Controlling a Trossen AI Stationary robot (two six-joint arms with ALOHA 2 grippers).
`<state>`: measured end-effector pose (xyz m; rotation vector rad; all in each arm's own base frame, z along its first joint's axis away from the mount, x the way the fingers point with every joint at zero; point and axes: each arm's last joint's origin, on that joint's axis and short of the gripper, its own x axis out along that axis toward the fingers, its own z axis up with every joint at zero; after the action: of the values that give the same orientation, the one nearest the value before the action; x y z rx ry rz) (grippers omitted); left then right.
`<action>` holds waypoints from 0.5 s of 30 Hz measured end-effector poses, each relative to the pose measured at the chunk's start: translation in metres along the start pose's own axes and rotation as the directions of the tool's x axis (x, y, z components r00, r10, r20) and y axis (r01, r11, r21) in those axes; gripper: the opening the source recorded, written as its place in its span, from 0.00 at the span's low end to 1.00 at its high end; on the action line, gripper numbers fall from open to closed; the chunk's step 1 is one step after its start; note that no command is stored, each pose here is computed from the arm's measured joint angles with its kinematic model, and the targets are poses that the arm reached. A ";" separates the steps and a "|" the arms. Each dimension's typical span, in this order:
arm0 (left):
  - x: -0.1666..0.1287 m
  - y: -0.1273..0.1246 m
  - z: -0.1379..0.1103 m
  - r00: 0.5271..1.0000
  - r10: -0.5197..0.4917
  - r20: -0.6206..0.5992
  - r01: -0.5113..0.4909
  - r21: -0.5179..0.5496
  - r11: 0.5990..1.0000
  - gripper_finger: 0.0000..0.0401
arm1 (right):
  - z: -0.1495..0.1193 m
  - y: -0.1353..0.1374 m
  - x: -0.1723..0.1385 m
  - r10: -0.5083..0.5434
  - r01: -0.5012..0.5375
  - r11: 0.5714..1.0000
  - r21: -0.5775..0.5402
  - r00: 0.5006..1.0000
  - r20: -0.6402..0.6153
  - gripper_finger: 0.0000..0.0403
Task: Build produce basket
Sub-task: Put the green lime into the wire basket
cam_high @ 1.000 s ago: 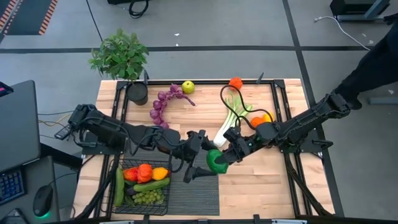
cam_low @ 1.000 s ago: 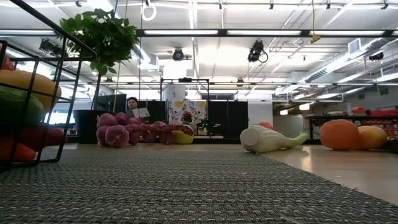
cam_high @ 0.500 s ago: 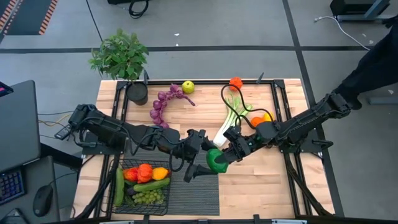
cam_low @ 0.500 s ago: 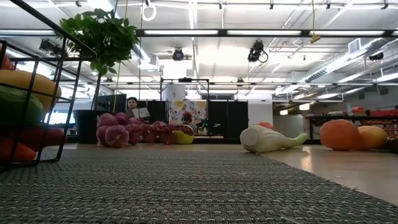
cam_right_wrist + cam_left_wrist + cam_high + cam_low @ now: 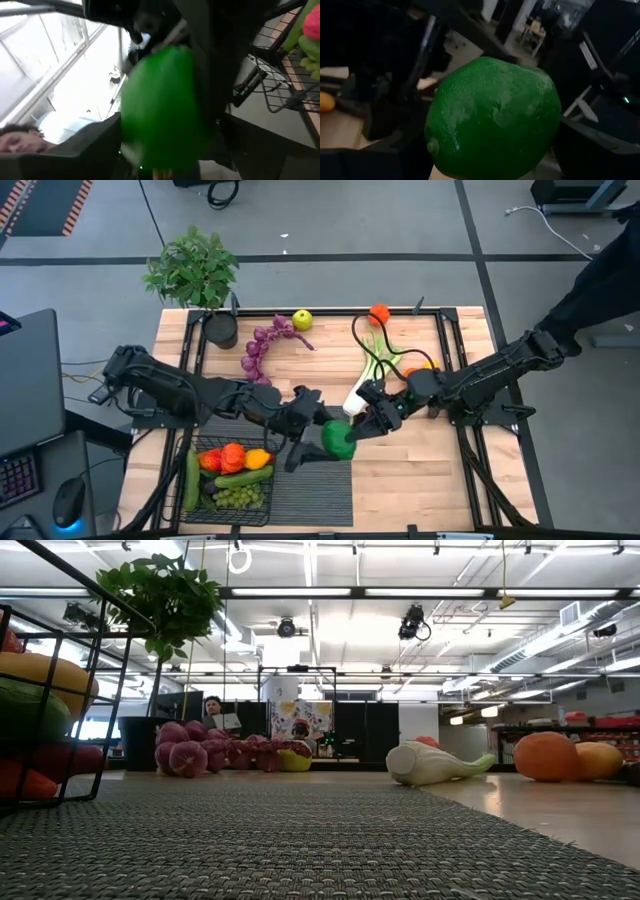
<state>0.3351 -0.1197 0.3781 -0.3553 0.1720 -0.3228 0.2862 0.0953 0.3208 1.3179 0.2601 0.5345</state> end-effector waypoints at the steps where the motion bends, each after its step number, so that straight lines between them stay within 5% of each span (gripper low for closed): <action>1: -0.004 -0.002 0.001 1.000 0.001 -0.016 -0.001 0.000 1.000 0.83 | 0.001 -0.001 0.000 -0.001 0.001 1.000 -0.007 1.000 -0.003 0.83; 9: -0.043 -0.018 0.004 0.986 0.002 -0.164 0.001 0.019 1.000 0.83 | 0.003 -0.015 -0.002 -0.114 0.115 0.993 0.014 0.992 -0.051 0.83; 15: -0.078 -0.025 -0.015 0.899 0.067 -0.432 -0.083 -0.018 0.996 0.84 | 0.001 -0.024 -0.004 -0.199 0.201 0.979 0.030 0.977 -0.077 0.84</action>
<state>0.2520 -0.1202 0.3823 -0.3074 0.6281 -0.3189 0.2885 0.0890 0.2978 1.2926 0.4611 0.4098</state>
